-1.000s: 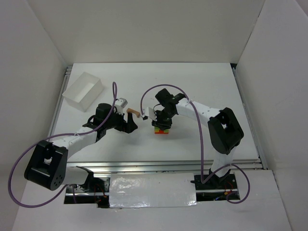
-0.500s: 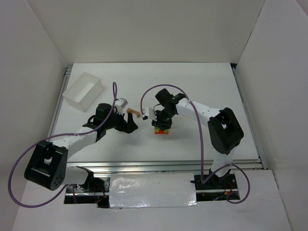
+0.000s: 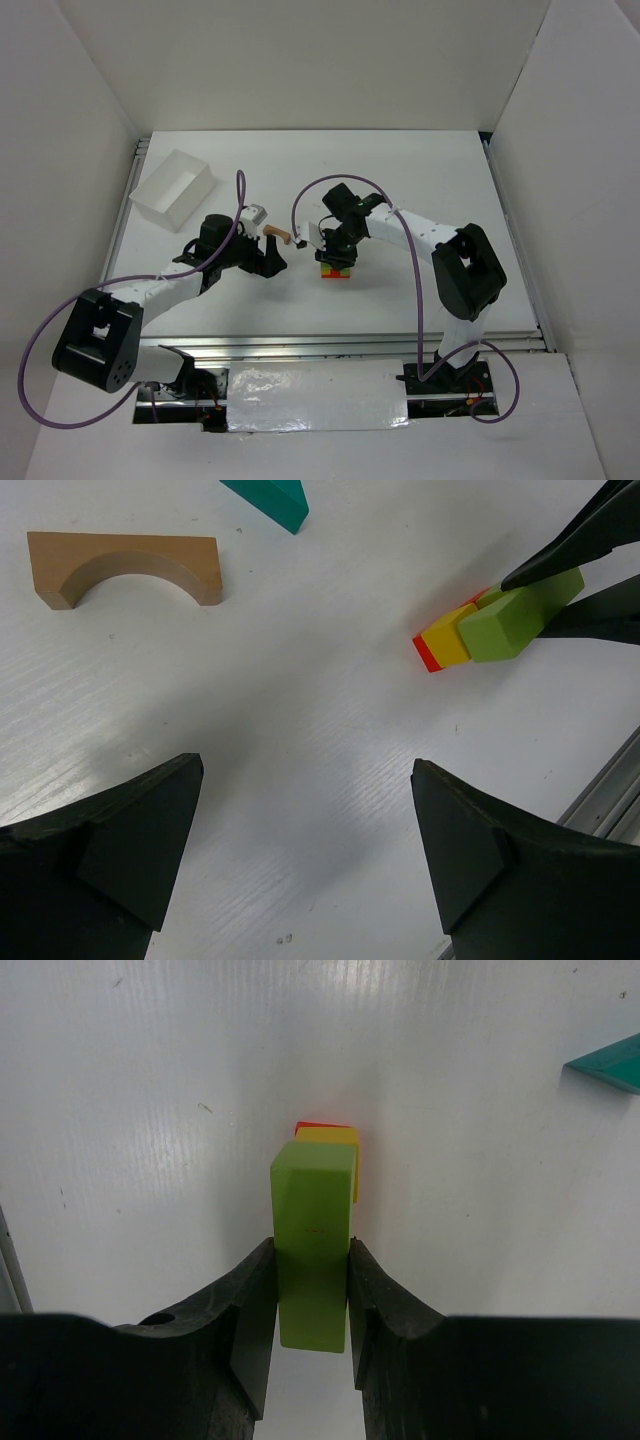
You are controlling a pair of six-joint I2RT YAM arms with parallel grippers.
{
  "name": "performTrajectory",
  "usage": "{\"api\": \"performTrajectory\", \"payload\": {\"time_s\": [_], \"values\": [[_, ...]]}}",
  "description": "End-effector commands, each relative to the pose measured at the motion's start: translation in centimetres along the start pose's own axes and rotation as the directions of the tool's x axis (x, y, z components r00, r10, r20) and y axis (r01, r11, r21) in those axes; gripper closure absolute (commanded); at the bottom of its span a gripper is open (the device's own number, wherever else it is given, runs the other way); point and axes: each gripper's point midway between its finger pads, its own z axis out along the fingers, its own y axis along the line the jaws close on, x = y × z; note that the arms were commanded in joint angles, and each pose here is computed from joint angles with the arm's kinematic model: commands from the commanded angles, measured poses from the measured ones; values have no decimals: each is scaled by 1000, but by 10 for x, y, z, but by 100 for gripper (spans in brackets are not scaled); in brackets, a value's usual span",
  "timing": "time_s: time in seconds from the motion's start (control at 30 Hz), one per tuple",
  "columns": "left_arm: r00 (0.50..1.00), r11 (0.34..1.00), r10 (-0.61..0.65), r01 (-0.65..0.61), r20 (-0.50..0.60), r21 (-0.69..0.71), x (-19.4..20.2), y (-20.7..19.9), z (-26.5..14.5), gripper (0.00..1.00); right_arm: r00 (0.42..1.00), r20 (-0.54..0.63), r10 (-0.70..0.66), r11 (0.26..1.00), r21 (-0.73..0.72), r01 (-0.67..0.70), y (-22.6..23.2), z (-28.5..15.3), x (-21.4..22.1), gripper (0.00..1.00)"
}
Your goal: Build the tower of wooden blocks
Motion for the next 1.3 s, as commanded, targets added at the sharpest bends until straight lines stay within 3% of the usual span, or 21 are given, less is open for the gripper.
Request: {"api": "performTrajectory", "payload": {"time_s": [0.0,1.03,1.27], "values": [[997,998,53,-55,52,31,-22,-5,2,1,1000,14,-7,1000,19,6,-9,-4,-9,65],[997,996,66,-68,48,48,-22,-10,2,1,1000,1,-4,1000,18,4,-10,-2,-4,62],[997,996,67,-70,49,50,-21,-11,2,1,1000,5,2,1000,10,-2,-8,-3,-5,52]]}}
